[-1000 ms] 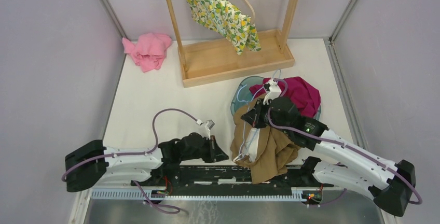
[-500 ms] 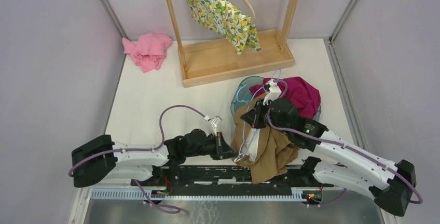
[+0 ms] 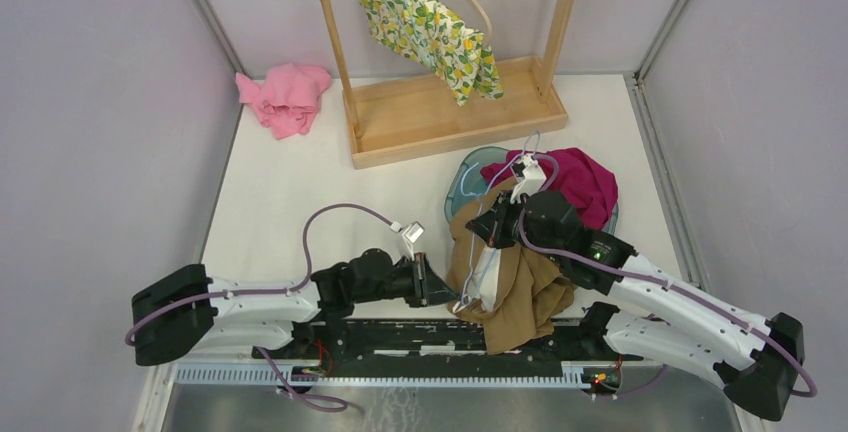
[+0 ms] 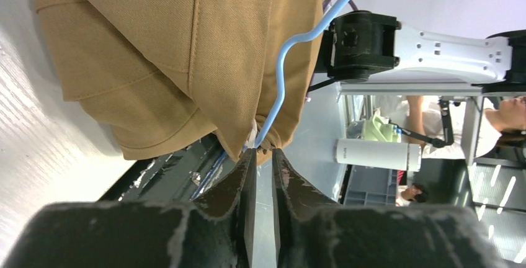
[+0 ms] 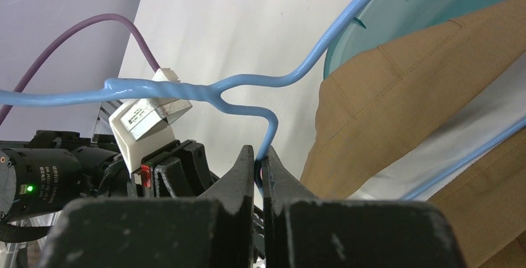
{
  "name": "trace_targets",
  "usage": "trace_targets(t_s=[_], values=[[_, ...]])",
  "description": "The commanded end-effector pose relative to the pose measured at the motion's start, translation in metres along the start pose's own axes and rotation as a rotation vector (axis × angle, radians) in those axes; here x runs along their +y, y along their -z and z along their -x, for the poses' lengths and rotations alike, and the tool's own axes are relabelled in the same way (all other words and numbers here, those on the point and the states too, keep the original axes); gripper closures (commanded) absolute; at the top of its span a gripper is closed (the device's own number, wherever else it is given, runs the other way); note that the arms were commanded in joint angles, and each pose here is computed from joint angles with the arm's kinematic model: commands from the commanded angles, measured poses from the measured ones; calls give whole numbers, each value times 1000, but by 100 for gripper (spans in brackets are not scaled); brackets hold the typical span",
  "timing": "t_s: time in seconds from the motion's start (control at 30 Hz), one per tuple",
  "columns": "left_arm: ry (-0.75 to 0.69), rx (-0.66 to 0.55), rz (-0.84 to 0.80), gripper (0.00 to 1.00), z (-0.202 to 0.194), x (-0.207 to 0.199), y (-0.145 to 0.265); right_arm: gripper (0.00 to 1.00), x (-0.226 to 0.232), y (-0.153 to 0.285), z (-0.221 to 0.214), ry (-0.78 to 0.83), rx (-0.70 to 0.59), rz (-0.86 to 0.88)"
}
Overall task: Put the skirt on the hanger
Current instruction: Hang the skirt on the hanger.
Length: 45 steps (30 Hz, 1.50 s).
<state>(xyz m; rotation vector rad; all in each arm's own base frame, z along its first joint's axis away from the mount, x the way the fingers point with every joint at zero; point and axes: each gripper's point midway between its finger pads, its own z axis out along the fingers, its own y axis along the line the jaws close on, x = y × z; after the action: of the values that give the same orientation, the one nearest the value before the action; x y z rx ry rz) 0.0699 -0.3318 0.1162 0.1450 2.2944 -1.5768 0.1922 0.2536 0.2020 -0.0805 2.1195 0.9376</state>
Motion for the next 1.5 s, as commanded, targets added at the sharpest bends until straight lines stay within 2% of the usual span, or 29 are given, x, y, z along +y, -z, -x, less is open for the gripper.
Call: trace_targets(t_s=[0.0, 0.07, 0.2, 0.47, 0.93, 1.47], values=[[29, 2, -13, 75, -2, -1, 9, 99, 1, 3, 18, 36, -83, -1], [18, -5, 18, 69, -3, 7, 14, 99, 1, 3, 18, 36, -83, -1], [-29, -26, 86, 65, 1, 19, 21, 99, 0, 4, 18, 36, -84, -4], [-51, -42, 112, 65, 1, 22, 19, 99, 0, 3, 19, 37, -89, -6], [-34, -120, -7, 67, 11, -6, 14, 99, 0, 3, 20, 37, -93, -3], [-66, -92, -3, 70, -1, -12, 2, 99, 1, 6, 21, 34, -99, 2]])
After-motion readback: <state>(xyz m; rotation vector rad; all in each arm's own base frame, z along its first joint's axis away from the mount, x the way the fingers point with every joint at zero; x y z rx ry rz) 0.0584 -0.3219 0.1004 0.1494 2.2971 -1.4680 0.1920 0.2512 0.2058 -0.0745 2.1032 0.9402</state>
